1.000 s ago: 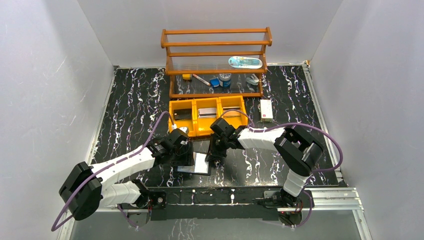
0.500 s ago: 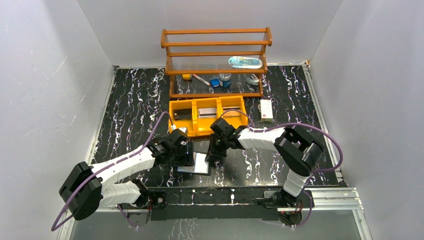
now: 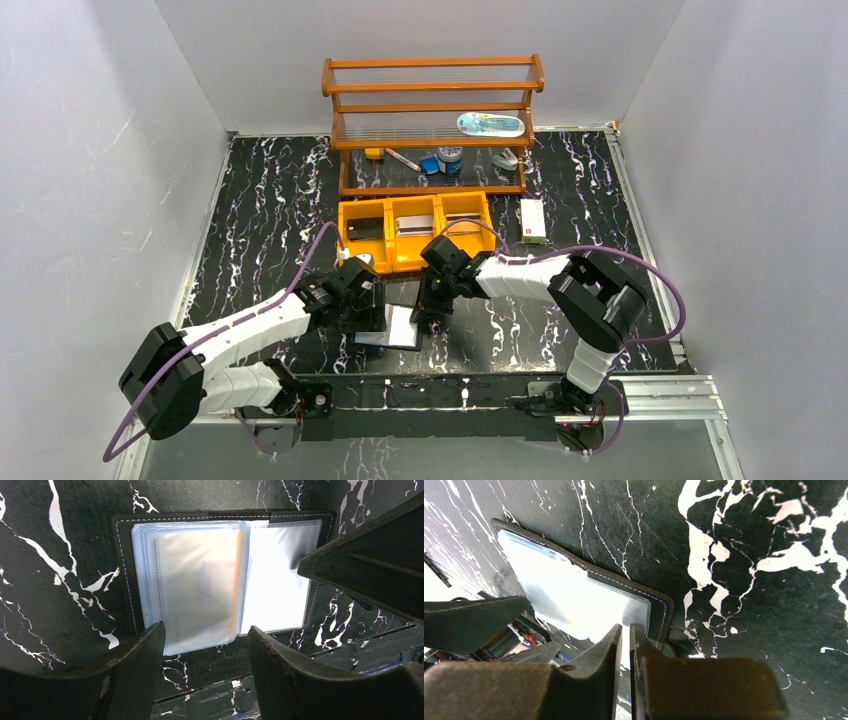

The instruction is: Take the credit cards out of the card holder

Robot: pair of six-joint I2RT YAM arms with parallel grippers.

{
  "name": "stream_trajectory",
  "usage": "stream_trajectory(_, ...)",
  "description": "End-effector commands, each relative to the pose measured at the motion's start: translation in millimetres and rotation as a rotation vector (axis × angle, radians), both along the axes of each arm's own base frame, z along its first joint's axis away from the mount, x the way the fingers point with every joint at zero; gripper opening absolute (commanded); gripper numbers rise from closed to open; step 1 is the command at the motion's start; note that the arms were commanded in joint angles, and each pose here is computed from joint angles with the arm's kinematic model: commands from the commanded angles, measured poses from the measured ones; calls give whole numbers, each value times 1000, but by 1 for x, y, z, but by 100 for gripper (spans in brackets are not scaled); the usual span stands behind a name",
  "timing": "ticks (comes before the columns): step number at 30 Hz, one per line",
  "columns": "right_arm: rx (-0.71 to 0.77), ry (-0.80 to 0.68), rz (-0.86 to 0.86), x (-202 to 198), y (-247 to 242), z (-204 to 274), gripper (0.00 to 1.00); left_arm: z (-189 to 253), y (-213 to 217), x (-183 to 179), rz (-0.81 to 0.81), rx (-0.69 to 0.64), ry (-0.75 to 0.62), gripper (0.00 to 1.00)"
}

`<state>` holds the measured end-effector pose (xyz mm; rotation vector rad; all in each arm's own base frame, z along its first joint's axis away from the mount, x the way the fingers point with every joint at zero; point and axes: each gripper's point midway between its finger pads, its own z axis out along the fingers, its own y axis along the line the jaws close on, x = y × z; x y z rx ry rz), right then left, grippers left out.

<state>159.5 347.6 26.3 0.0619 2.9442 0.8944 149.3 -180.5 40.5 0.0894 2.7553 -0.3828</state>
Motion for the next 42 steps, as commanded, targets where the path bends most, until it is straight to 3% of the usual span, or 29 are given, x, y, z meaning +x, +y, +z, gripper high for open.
stream_trajectory(1,-81,11,11,-9,-19,-16,20,4,-4,0,-6,-22,6,60)
stream_trajectory(11,-76,14,13,-10,-18,-16,20,-8,-10,-8,-32,-33,62,59)
stream_trajectory(23,-75,11,12,-9,-18,-15,20,21,-1,8,-13,4,-32,62)
stream_trajectory(33,-71,13,13,-9,-18,-15,20,-5,6,0,-19,60,23,63)
stream_trajectory(42,-71,17,15,-10,-17,-16,20,-3,-6,-2,-37,-5,27,60)
